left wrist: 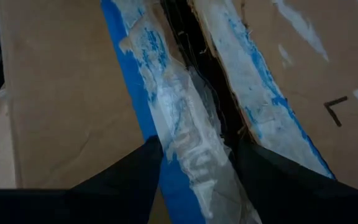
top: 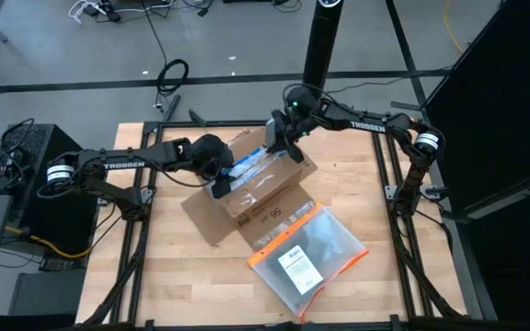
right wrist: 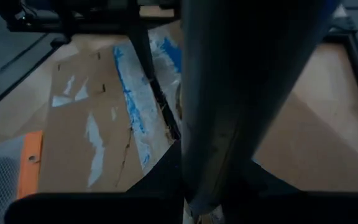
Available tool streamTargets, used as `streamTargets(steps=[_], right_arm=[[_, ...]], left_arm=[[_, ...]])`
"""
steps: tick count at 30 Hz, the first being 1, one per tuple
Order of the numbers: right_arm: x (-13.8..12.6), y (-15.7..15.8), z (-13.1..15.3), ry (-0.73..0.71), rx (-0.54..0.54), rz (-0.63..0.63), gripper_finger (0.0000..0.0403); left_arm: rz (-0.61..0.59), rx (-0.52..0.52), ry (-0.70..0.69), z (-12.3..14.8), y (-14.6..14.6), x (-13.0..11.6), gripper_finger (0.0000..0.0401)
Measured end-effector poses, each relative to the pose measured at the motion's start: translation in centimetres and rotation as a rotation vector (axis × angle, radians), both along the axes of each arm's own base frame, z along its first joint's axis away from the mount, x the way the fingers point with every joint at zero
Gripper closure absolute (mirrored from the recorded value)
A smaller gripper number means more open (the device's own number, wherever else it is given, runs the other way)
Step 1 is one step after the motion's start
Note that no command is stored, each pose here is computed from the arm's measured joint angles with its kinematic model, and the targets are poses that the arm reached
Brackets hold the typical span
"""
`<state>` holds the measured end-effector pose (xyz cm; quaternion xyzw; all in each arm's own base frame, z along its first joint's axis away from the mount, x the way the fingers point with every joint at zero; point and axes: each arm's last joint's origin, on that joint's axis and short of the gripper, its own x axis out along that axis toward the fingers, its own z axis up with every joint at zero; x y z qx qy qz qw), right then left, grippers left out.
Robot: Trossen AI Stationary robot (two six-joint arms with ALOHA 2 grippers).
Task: Unpack boxes
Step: Break down the cardboard box until it is fully flat
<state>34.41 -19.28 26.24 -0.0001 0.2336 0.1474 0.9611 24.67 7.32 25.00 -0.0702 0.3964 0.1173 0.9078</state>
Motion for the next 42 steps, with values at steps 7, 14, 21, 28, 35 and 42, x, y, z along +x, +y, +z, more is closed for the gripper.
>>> streamTargets(steps=[7,14,21,28,35,42], right_arm=[[0.6,-0.2,3.6,-0.152,0.01,-0.202,0.0362],[-2.0,0.3,4.9,-0.082,0.07,-0.537,0.0362],[-2.9,2.6,4.5,-0.112,0.175,-0.723,0.0362],[-3.9,4.7,3.7,-0.165,0.287,-0.907,0.0362],[-4.5,5.3,1.5,-0.203,0.276,-0.972,0.0362],[-3.7,4.9,-1.0,-0.21,0.326,-0.984,0.0362]], left_arm=[[0.032,-0.021,-0.042,1.4,0.0,0.2,0.0192],[-0.018,0.087,-0.231,7.8,0.6,1.2,0.0192],[-0.112,0.145,-0.241,6.4,4.0,3.2,0.0192],[-0.204,0.196,-0.254,4.1,8.0,4.7,0.0192],[-0.241,0.252,-0.284,2.0,10.0,6.4,0.0192],[-0.23,0.23,-0.245,0.8,10.5,6.7,0.0192]])
